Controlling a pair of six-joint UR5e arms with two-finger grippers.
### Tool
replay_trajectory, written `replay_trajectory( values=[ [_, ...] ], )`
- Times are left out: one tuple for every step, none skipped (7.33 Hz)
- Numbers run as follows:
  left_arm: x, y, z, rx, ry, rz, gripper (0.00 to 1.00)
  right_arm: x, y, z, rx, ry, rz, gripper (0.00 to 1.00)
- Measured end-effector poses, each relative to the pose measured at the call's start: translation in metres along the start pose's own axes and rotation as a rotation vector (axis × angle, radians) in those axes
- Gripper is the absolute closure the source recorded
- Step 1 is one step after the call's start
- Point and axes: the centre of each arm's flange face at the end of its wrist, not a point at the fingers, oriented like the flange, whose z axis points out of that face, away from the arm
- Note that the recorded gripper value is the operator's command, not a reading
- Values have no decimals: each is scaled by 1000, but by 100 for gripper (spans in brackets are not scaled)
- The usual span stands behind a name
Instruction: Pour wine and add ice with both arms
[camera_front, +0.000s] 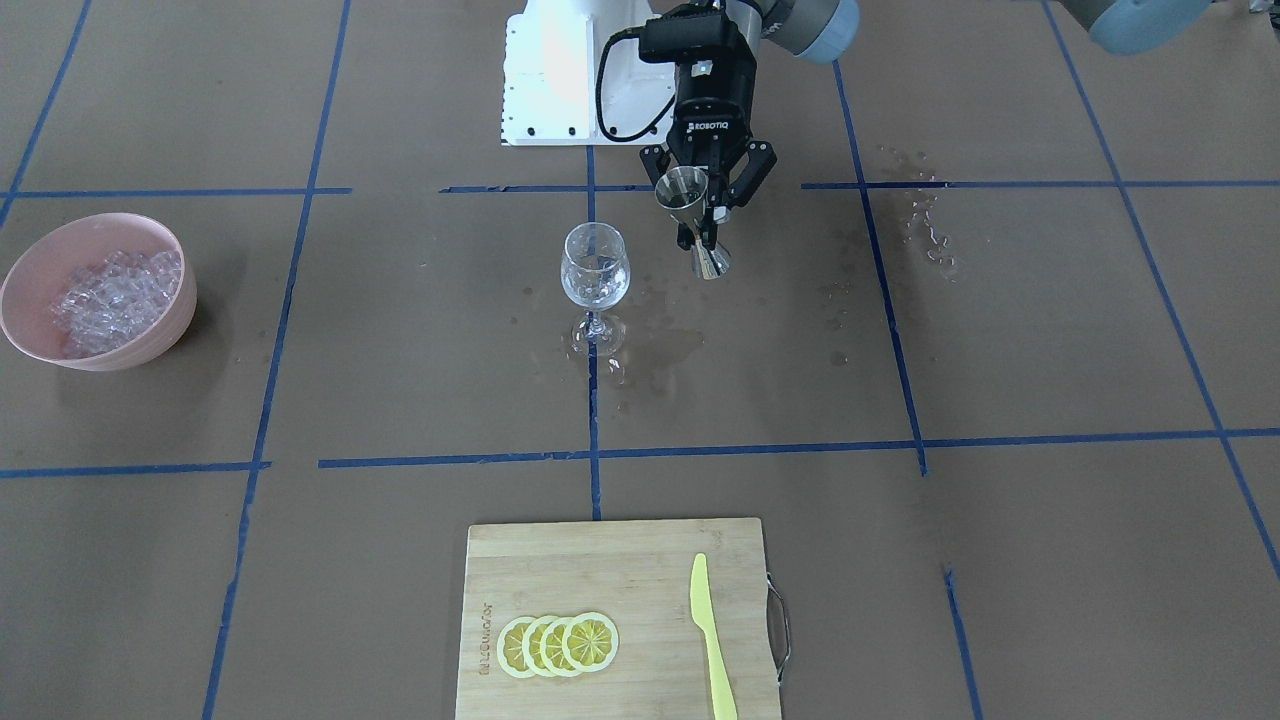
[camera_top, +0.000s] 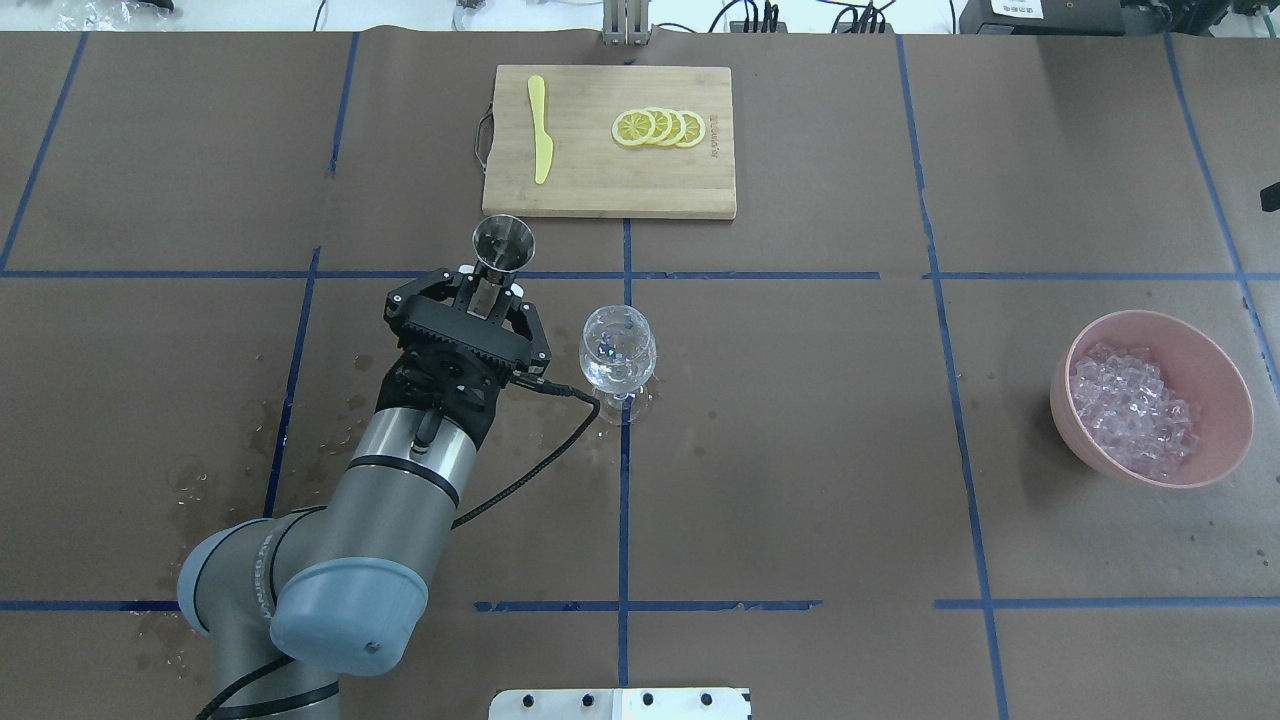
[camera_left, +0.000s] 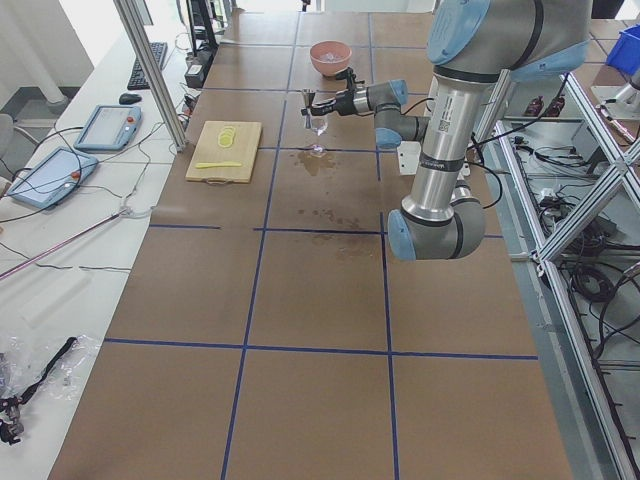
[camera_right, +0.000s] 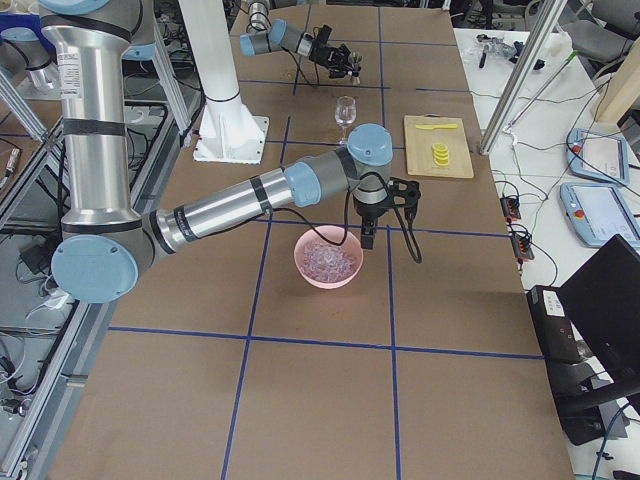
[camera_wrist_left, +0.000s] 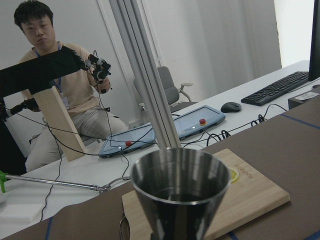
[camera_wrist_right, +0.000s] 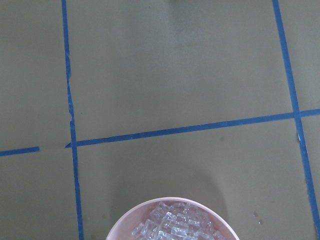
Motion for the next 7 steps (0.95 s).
replay_trajectory(
  values=[
    [7, -3, 0, -12, -2, 34, 100, -5, 15, 4, 10, 4, 9, 0],
    [13, -7, 0, -22, -3, 55, 100, -2, 32, 15, 34, 10, 7, 0],
    [17, -8, -1, -27, -3, 82, 100, 3, 47, 28, 55, 20, 2, 0],
    [18, -9, -1, -29, -2, 118, 100, 7, 57, 37, 58, 26, 2, 0],
    [21, -8, 0, -32, -1, 158, 100, 12, 66, 41, 50, 28, 4, 0],
    [28, -3, 0, -38, 4, 207, 100, 15, 73, 44, 40, 28, 5, 0],
    [36, 3, 1, -46, 10, 253, 100, 16, 77, 45, 33, 28, 5, 0]
  ],
)
